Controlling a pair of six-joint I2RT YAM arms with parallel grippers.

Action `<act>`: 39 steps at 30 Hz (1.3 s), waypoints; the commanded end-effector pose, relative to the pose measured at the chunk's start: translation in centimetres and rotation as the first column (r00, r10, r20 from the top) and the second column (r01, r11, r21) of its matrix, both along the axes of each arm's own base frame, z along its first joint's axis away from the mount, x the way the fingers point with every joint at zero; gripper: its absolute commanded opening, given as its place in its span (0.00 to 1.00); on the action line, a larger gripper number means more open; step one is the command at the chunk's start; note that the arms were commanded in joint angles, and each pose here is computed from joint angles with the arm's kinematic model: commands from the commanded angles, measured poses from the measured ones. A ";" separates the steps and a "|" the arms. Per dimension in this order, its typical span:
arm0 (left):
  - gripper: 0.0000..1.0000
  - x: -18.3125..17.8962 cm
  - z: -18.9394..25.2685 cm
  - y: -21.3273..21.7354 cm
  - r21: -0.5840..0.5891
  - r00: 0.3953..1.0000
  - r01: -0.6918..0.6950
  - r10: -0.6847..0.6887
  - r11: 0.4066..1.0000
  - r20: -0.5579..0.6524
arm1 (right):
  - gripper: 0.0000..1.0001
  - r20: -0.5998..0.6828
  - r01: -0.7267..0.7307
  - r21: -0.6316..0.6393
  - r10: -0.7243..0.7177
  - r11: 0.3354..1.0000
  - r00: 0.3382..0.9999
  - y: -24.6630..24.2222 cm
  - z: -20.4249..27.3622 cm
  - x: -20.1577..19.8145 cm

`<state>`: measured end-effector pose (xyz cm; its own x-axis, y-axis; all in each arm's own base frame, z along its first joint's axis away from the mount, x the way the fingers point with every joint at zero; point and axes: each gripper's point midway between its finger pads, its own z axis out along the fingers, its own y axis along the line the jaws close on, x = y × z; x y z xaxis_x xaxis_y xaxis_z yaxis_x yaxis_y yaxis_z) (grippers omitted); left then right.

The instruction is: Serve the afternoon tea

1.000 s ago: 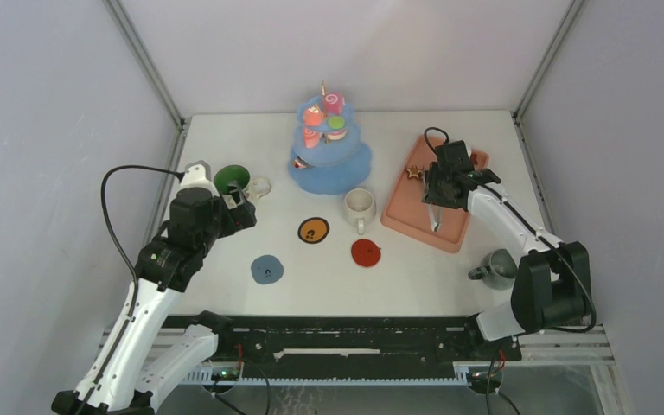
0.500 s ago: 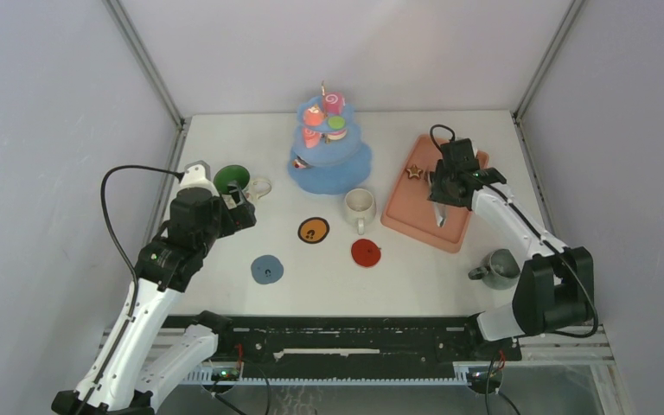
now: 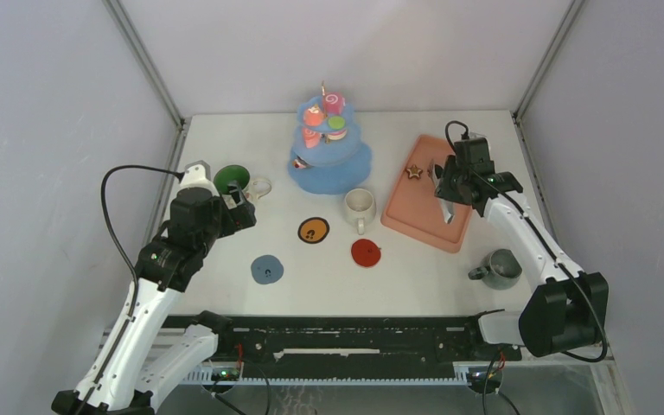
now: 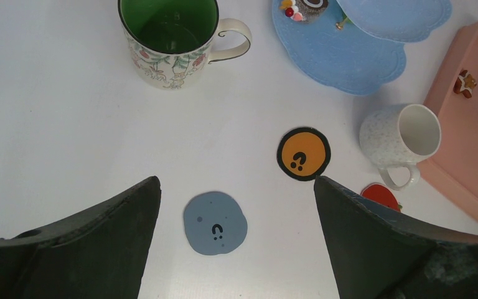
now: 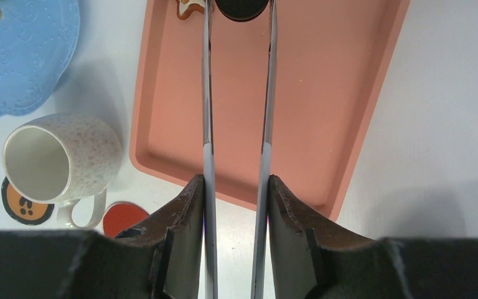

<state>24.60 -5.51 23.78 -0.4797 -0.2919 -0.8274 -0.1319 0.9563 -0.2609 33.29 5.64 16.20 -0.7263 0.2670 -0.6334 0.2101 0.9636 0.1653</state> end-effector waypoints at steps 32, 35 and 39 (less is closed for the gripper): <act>0.97 -0.9 1.6 1.5 0.026 0.998 -0.045 0.043 0.999 0.050 | 0.36 0.123 -0.419 0.097 0.407 0.903 0.905 19.0 3.9 4.5; 0.97 -0.9 1.6 1.6 0.025 0.998 -0.048 0.046 0.999 0.052 | 0.36 0.107 -0.444 0.092 0.434 0.891 0.894 20.6 3.0 4.4; 0.97 -0.9 1.5 1.5 0.021 0.998 -0.047 0.046 0.999 0.049 | 0.37 0.093 -0.473 0.095 0.465 0.876 0.880 22.5 2.2 4.2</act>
